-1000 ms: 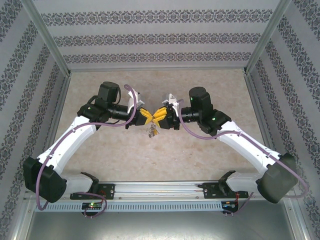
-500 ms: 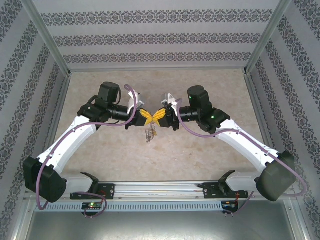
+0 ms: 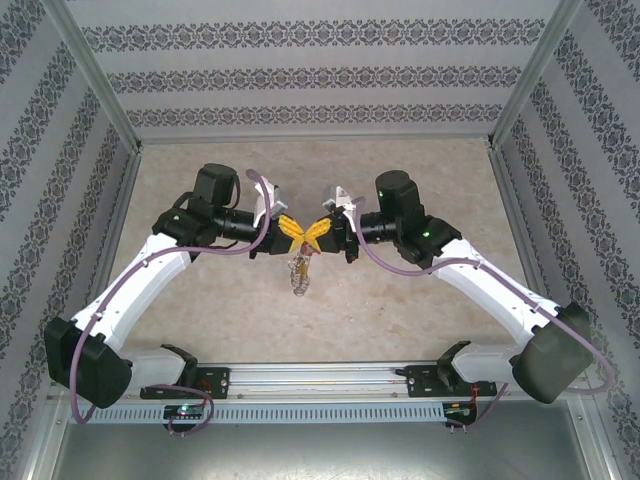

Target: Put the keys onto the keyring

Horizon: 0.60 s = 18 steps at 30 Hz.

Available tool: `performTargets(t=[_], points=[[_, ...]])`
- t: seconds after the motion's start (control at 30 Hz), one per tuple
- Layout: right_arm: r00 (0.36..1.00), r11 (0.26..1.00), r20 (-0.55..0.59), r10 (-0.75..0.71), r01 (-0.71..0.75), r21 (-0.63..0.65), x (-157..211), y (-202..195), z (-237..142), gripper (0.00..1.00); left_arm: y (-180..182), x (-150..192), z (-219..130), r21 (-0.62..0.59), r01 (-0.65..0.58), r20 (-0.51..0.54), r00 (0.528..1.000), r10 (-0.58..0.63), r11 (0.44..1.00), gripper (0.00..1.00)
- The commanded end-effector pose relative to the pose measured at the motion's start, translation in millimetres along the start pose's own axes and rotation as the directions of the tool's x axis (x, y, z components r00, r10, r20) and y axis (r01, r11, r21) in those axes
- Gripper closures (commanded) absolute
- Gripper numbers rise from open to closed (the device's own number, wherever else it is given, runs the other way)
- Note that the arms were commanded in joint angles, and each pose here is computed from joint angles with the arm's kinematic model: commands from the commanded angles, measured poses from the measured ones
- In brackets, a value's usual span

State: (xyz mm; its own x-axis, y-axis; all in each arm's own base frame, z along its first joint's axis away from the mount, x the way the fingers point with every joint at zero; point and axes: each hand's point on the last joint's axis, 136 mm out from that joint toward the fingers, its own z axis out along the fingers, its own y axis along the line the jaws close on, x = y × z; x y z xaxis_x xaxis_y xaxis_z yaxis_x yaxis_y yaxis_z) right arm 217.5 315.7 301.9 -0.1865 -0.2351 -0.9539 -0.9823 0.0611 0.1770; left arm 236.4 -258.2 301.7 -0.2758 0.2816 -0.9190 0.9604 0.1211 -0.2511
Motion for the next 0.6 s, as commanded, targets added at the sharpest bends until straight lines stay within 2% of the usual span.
performTargets(t=[0.0,0.13,0.57], points=[[0.995,0.997,0.068,-0.073,0.075,-0.030,-17,15,-6,1.00,-6,-14,-4,-0.004,-0.065,0.050,0.997,0.066,0.998,0.69],[0.989,0.996,0.120,-0.083,0.087,-0.026,-26,19,-11,1.00,1,-8,-4,-0.028,-0.043,0.064,0.997,0.044,0.999,0.64],[0.975,0.996,0.206,-0.084,0.086,-0.003,-37,17,-18,1.00,2,-27,-18,0.003,-0.022,0.217,0.976,0.021,1.000,0.64]])
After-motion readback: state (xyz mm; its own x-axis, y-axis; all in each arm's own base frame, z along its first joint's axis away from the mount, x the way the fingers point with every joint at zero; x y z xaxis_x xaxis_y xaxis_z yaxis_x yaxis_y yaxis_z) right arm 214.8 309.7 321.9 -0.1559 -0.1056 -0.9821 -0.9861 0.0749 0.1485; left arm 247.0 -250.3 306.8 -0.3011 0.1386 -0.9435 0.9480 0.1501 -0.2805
